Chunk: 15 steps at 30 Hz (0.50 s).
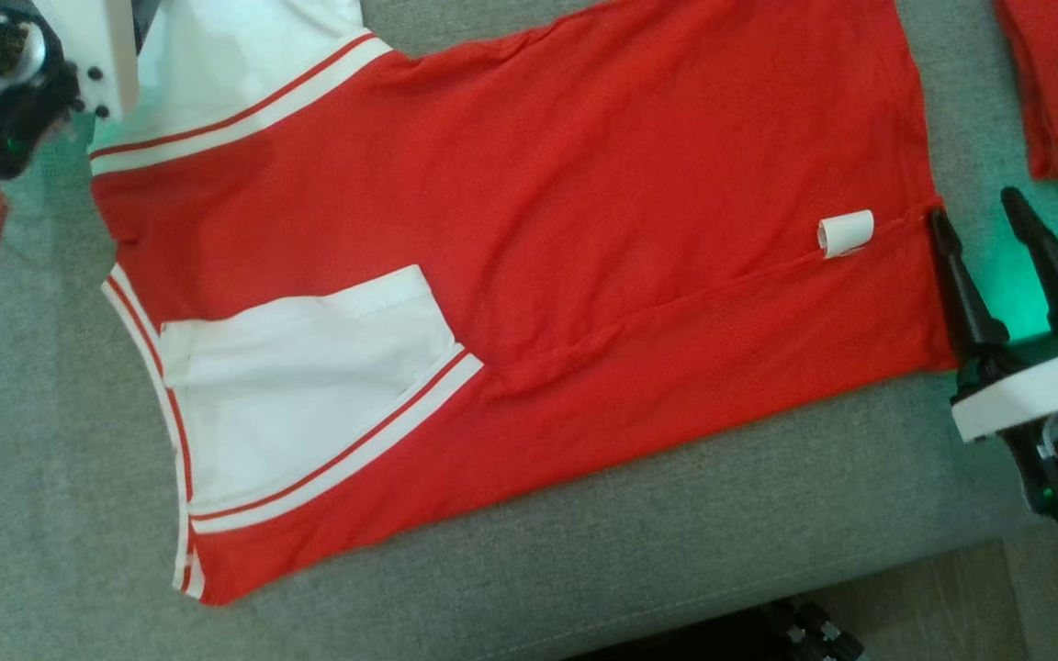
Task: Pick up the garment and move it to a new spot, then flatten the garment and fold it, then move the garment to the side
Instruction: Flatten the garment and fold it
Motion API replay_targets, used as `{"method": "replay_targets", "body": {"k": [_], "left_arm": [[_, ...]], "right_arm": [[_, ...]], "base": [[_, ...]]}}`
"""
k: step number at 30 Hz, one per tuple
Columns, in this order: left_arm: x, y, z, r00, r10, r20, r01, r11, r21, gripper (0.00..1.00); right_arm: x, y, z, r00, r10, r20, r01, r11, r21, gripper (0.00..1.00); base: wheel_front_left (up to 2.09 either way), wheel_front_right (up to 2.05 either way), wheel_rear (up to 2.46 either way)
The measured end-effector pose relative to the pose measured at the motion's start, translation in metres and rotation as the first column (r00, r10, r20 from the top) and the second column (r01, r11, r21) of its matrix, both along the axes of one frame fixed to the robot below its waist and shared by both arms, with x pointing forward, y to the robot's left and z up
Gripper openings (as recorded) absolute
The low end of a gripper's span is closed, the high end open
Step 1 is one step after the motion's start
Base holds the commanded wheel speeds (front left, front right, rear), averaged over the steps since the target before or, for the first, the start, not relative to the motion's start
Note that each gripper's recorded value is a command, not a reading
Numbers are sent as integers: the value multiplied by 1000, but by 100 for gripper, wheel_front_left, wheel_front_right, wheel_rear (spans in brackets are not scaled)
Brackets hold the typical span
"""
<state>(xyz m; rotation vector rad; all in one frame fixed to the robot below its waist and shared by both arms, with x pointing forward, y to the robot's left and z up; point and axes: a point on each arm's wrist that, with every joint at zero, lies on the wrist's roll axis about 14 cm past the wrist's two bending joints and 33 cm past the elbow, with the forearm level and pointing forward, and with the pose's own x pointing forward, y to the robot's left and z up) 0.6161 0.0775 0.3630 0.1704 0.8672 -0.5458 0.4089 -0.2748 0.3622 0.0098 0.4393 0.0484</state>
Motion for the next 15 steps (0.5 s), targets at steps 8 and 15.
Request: {"method": "replay_targets", "body": {"k": [8, 15], "left_arm": [[6, -7, -2, 1000, -9, 20, 10, 1000, -27, 0], [8, -5, 5, 998, -16, 57, 18, 1000, -22, 0]], "right_arm": [[20, 2, 10, 999, 21, 43, -21, 1000, -11, 100], [67, 11, 31, 995, 80, 63, -79, 997, -16, 100]], "base": [[0, 0, 0], [0, 0, 0]]}}
